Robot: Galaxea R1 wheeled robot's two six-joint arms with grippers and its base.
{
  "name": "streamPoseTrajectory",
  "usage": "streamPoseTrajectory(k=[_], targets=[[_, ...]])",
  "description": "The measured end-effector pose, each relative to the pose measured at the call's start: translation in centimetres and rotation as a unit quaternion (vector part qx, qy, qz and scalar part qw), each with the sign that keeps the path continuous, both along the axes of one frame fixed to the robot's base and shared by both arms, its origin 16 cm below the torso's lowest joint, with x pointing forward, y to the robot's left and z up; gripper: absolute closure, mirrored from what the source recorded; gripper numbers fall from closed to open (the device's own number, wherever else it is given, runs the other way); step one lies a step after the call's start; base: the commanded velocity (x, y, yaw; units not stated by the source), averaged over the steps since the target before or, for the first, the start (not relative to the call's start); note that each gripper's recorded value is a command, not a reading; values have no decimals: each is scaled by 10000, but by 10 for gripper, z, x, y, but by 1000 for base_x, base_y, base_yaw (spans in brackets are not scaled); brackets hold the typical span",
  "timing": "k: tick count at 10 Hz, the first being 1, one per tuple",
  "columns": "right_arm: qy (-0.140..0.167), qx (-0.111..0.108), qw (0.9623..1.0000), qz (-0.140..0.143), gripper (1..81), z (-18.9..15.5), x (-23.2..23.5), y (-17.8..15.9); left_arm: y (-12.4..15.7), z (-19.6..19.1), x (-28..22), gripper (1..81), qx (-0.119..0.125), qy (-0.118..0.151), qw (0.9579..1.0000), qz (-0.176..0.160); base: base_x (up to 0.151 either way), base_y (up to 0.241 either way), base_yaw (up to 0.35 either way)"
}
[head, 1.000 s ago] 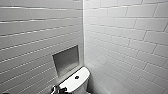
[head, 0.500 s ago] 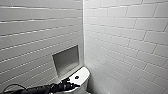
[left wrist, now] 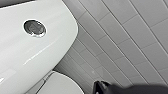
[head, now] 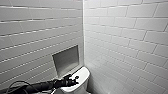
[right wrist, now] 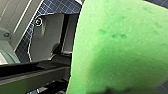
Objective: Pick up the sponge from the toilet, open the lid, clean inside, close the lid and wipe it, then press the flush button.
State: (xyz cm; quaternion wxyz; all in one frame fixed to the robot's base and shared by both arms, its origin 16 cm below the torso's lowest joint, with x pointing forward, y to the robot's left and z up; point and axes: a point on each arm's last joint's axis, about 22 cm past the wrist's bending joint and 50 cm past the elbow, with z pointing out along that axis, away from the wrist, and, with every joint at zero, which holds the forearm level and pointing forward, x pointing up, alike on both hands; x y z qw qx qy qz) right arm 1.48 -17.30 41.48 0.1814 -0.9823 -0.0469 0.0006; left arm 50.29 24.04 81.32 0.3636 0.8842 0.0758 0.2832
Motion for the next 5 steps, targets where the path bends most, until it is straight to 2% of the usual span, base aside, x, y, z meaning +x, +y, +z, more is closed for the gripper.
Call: streamPoseTrajectory(k=[1, 3, 5], targets=[[15, 1, 10000, 3, 811, 0, -2, 0, -5, 3, 9, 10, 1, -43, 10000, -2, 0, 0, 0], [40, 8, 10000, 2, 811, 0, -6, 2, -14, -3, 19, 10, 11, 72, 10000, 36, 0, 0, 0], [42, 17, 10000, 2, 811, 1, -7, 3, -11, 2, 45, 10, 123, 3, 9998, 166, 0, 0, 0]])
